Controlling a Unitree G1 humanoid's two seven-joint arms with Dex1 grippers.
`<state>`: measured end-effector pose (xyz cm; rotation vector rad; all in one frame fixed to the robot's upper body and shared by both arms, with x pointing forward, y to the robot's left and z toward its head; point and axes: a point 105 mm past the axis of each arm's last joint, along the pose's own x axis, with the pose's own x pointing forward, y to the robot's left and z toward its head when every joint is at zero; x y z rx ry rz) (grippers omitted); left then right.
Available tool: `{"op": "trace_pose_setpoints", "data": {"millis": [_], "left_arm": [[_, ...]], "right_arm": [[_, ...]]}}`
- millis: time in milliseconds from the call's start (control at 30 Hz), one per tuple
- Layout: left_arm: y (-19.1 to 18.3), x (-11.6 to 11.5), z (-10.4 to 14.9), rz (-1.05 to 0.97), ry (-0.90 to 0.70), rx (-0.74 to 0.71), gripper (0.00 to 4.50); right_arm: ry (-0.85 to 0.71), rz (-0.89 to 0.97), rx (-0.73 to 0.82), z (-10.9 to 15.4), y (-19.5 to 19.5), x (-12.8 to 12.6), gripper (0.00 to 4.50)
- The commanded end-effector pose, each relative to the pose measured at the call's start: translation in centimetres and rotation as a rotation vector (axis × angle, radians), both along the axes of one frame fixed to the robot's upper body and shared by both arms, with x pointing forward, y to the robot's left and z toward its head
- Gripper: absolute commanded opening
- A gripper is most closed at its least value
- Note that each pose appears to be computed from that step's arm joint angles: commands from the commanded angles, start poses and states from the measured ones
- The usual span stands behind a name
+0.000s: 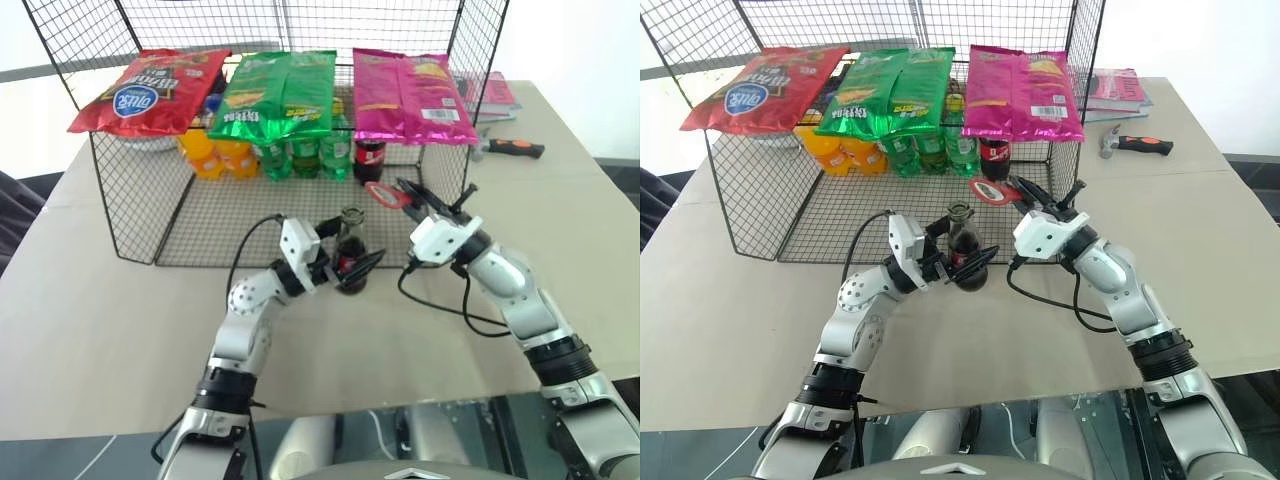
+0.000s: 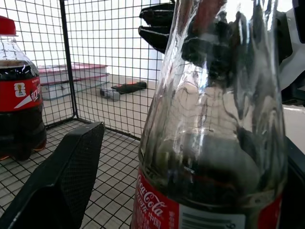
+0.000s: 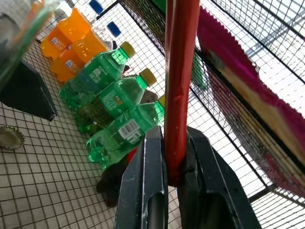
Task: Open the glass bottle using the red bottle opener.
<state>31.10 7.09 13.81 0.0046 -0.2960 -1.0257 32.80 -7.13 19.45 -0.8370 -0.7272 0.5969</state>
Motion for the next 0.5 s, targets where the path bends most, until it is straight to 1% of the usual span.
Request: {"op": "trace_pose_setpoints", "data": {"millis": [33, 300, 500], "left_arm": [[0.3, -0.7, 1.1, -0.005, -0.048, -0.013, 4.47], [0.5, -1.4, 1.8, -0.008, -0.068, -0.031, 4.47], [0.8, -2.1, 1.7, -0.007, -0.063, -0.024, 4.47]], "right_arm": [[-0.027, 0.016, 0.053, 1.4, -0.1, -0.7, 0.00], [0.013, -0.001, 0.085, 1.1, -0.4, -0.6, 0.00], [0.036, -0.013, 0.103, 0.9, -0.8, -0.4, 0.00]]}}
